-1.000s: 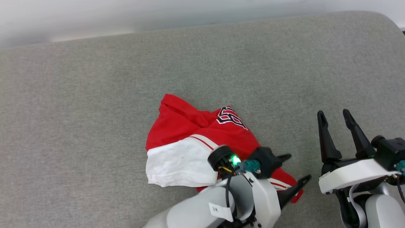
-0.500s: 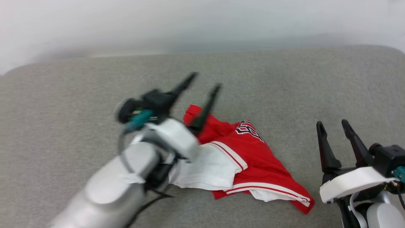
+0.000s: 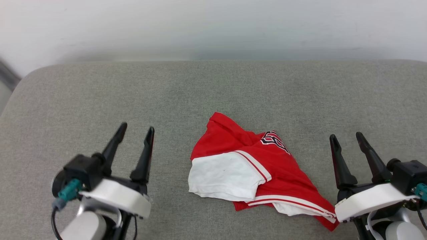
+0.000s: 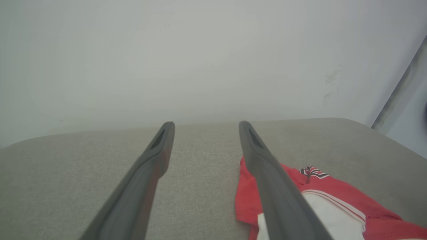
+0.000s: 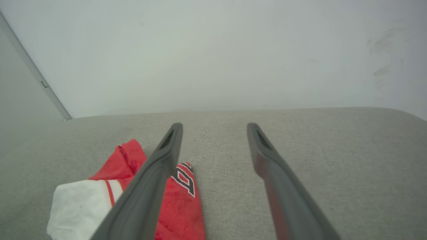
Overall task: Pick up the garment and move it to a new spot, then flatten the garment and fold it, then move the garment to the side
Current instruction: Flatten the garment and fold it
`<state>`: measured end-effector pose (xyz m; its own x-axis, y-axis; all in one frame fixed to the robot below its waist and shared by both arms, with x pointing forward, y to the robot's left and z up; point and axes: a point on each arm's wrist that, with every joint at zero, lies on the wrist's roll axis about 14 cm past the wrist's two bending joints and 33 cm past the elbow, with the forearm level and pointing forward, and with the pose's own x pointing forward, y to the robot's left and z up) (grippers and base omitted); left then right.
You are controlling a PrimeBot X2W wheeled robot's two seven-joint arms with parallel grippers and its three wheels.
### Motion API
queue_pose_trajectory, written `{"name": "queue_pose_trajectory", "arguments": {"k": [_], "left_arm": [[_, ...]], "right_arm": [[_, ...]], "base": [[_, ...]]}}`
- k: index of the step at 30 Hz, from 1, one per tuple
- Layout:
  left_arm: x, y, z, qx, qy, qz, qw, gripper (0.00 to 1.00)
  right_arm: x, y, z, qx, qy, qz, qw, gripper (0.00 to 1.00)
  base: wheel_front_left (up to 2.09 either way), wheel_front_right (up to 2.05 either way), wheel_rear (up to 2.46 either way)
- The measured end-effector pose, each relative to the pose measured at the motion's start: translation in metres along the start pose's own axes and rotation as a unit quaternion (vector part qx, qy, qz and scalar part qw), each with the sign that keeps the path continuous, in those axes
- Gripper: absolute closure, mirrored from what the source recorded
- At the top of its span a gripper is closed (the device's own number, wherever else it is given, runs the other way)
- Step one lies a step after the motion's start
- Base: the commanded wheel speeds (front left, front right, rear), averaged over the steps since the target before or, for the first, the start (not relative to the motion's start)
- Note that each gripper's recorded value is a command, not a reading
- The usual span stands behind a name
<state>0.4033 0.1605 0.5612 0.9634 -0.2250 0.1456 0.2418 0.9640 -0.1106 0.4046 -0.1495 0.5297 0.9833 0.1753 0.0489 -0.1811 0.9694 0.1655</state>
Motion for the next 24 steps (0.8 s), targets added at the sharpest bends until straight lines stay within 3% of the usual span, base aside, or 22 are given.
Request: {"name": "queue_pose_trajectory", "arguments": {"k": [9,16,18,24], "left_arm": [[-0.026,-0.035,-0.054,-0.049,0.110,-0.041,0.992,0.00],[-0.031,-0.068,-0.091,-0.090,0.261,-0.106,0.955,0.00],[-0.034,-0.065,-0.107,-0.058,0.310,-0.115,0.942,0.00],[-0.028,-0.068,-0.134,-0.059,0.370,-0.115,0.920,0.00]], "right_arm": [[0.000,0.001,-0.011,0.002,0.015,0.004,1.000,0.00],[0.003,-0.003,-0.023,0.002,0.032,0.000,0.999,0.00],[0.004,-0.004,-0.026,0.001,0.037,-0.001,0.999,0.00],[0.006,-0.010,-0.038,-0.001,0.053,-0.008,0.999,0.00]], "base": [[0.00,0.00,0.00],[0.00,0.00,0.00],[0.00,0.00,0.00],[0.00,0.00,0.00]]}}
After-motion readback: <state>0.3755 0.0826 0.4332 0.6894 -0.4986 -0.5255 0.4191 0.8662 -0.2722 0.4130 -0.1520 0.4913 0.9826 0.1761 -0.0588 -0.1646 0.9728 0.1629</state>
